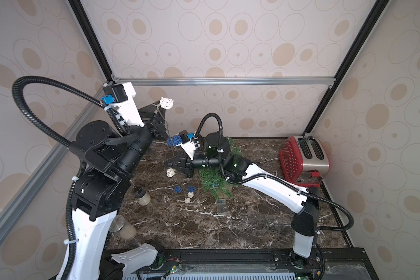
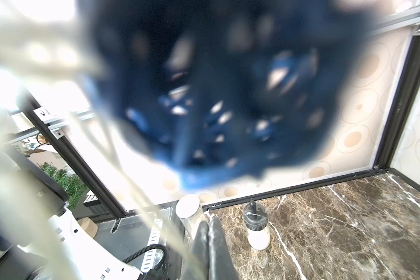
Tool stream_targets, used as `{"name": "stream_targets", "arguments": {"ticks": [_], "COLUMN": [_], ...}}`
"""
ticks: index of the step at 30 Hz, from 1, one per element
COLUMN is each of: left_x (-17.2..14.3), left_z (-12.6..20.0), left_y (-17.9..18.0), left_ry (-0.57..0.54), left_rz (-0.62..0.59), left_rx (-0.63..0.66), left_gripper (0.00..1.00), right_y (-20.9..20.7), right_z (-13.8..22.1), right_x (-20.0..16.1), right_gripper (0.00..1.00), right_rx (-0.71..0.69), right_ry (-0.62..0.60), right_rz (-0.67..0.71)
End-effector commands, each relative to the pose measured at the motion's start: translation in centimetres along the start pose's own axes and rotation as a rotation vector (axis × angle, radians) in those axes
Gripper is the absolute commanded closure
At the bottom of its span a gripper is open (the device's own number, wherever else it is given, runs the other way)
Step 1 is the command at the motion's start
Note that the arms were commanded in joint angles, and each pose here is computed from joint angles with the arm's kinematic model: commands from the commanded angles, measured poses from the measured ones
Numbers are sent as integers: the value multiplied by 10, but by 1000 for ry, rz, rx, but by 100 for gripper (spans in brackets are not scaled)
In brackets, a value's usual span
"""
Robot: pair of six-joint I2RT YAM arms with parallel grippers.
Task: Remove string lights from the small christmas tree
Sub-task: Remove the light string from the Christmas tree.
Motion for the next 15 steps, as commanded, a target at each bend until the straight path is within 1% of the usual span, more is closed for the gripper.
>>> {"name": "stream_targets", "arguments": {"ticks": [1, 2, 7, 9, 11, 15], "left_x": [10, 8, -6, -11, -14, -12], "left_z": [10, 10, 9, 10, 13, 21], "left_y": [12, 15, 26, 33, 42, 56], "left_ry": [-47, -41, 15, 32, 36, 1], "left_rz": [-22, -29, -59, -79, -98, -115], "left_rx": [88, 103, 159, 202, 253, 337], "left_gripper": [81, 71, 33, 16, 1, 1], "right_y": [17, 18, 26, 28, 28, 30], "right_z": [23, 27, 47, 54, 60, 71], "right_x": [40, 45, 70, 75, 77, 77], "right_gripper": [100, 100, 100, 100, 100, 100], "right_rx": [-8, -15, -50, -68, -94, -132], "right_ry": [-74, -80, -96, -87, -61, -19], "right_rz": [45, 49, 53, 52, 43, 22]}}
Point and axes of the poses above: each gripper's point midway between its finger pads, its own z axis back along the fingers, its own y axis along the line the jaws close on, x = y × z, the point moved 3 cm from there along z, back along the fingers, and after that the axes turned 12 degrees about z, right-handed, at the moved point
